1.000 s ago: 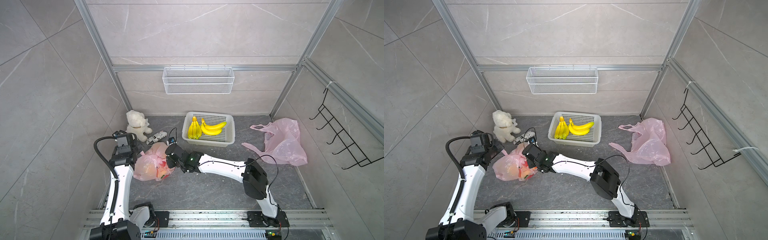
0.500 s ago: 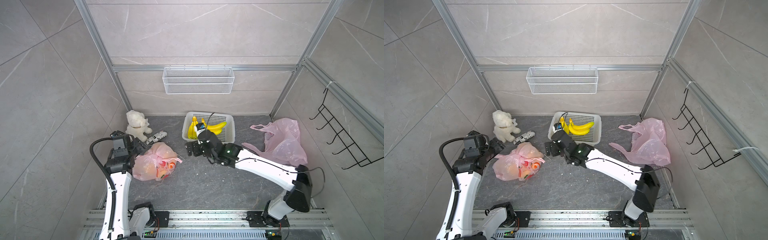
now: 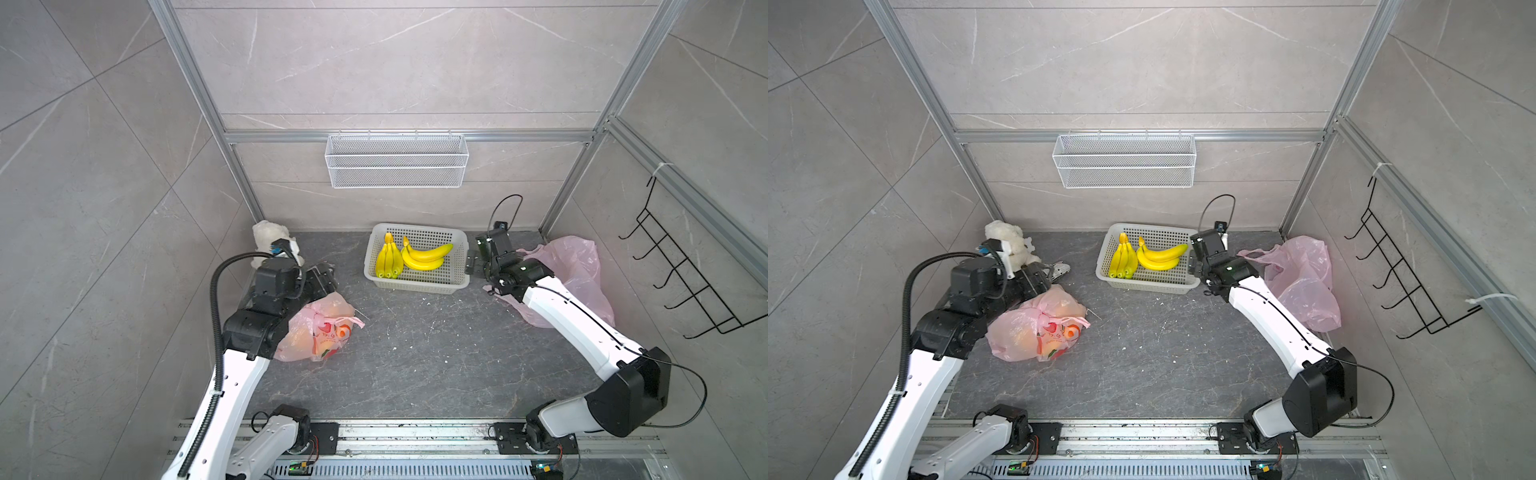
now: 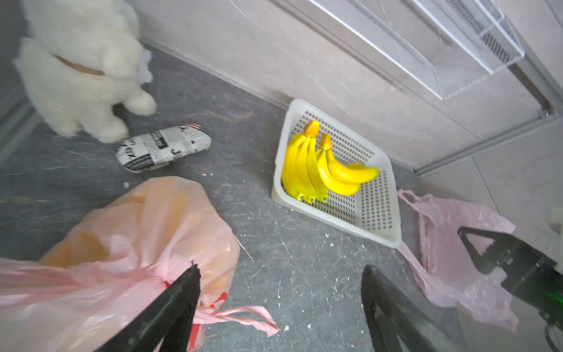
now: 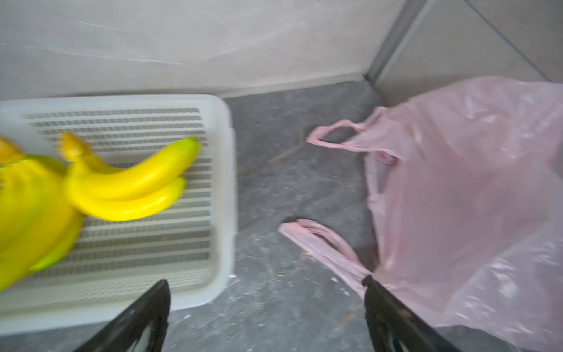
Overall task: Place the banana into a plastic bag & tie a knot
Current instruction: Pick up the plastic bag at the center of the board.
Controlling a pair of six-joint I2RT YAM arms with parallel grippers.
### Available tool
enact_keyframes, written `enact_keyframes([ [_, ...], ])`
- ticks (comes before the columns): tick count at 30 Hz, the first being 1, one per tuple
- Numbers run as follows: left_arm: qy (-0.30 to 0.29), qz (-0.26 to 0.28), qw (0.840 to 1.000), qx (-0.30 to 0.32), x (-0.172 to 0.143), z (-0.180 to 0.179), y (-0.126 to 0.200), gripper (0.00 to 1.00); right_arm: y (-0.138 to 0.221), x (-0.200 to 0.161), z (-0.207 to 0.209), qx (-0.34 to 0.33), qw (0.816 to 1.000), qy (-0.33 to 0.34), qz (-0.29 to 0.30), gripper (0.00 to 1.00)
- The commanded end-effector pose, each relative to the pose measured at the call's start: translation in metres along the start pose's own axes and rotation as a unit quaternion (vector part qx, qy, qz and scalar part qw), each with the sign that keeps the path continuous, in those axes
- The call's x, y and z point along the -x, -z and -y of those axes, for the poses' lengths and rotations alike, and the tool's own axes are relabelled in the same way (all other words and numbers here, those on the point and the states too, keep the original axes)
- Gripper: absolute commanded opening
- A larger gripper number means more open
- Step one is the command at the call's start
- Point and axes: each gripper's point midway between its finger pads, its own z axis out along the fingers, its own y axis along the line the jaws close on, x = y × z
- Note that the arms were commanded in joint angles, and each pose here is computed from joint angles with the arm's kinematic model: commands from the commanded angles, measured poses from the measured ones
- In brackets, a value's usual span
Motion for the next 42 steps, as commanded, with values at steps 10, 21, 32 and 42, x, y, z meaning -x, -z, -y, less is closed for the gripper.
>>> enact_keyframes([
  [10, -0.044, -0.039, 0.998, -0.009, -0.048, 0.026, -0.054, 0.88, -0.07, -0.096, 0.112, -0.206, 0.957, -0.156, -0.134, 0.99],
  [21, -0.068, -0.038, 0.997, -0.015, -0.058, 0.031, -0.061, 0.89, -0.126, -0.129, 0.118, -0.194, 0.948, -0.176, -0.179, 0.88],
  [32, -0.07, -0.028, 0.997, -0.008, -0.056, 0.028, -0.056, 0.91, -0.143, -0.155, 0.119, -0.148, 0.934, -0.225, -0.234, 0.37],
  [42, -0.072, -0.022, 0.997, -0.003, -0.053, 0.026, -0.052, 0.91, -0.134, -0.155, 0.121, -0.137, 0.937, -0.235, -0.219, 0.0],
])
